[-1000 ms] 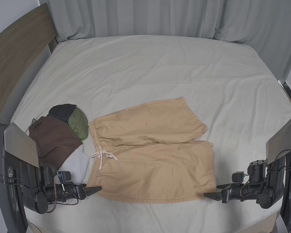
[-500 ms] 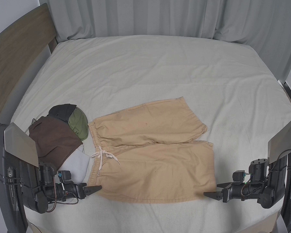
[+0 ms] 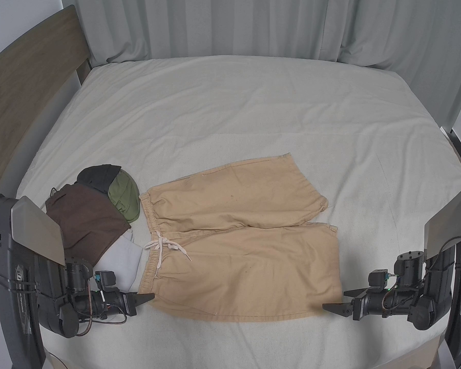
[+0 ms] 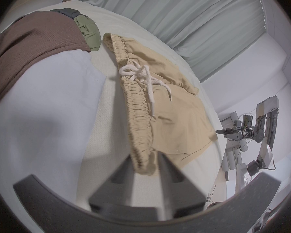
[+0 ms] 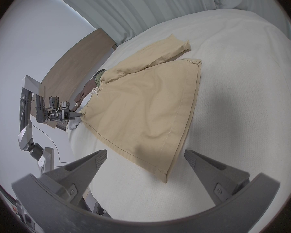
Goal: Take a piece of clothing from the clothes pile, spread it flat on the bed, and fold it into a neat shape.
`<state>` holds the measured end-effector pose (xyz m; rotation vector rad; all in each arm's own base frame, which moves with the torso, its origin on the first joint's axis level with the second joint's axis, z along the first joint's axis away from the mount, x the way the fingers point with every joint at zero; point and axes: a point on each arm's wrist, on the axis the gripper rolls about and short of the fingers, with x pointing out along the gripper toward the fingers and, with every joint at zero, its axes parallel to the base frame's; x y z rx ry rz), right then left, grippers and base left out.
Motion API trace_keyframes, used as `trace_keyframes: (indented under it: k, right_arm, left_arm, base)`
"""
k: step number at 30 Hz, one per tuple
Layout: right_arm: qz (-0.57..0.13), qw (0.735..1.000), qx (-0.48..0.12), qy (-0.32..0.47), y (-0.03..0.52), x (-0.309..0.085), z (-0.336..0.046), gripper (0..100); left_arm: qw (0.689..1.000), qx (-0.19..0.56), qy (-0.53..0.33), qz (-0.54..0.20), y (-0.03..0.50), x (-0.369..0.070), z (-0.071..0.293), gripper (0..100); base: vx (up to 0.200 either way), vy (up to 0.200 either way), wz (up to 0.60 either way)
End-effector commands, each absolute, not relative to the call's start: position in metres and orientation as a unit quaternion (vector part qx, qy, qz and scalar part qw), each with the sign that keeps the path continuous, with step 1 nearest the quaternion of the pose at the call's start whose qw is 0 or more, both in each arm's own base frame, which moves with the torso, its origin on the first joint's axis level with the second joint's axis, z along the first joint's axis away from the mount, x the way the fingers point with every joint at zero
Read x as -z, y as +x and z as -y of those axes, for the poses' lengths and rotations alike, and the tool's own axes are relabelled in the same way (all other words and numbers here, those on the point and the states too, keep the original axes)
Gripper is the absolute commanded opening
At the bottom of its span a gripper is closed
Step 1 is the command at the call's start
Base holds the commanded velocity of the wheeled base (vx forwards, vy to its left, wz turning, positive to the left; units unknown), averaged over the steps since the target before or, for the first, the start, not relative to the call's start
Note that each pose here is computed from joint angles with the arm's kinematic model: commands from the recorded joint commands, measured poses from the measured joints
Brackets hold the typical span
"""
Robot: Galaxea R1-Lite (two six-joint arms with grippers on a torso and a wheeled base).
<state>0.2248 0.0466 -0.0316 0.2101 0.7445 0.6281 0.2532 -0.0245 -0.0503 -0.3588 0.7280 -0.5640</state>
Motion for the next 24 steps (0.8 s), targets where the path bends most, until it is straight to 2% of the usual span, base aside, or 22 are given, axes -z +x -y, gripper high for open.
trace_keyframes:
  k: [1,24]
  right_arm:
    - [-0.357,0.878,-0.301,0.101,0.225,0.032,-0.047,100]
    - [-0.383,0.865,-0.307,0.1,0.225,0.048,-0.052,100]
  left_arm:
    - [0.878,0.27,-0.174,-0.354,0.254,0.054,0.024,0]
    - [0.875,0.285,-0.175,-0.349,0.255,0.053,0.026,0]
  base:
    - [0.0,0.0,0.0]
    - [0.0,0.0,0.0]
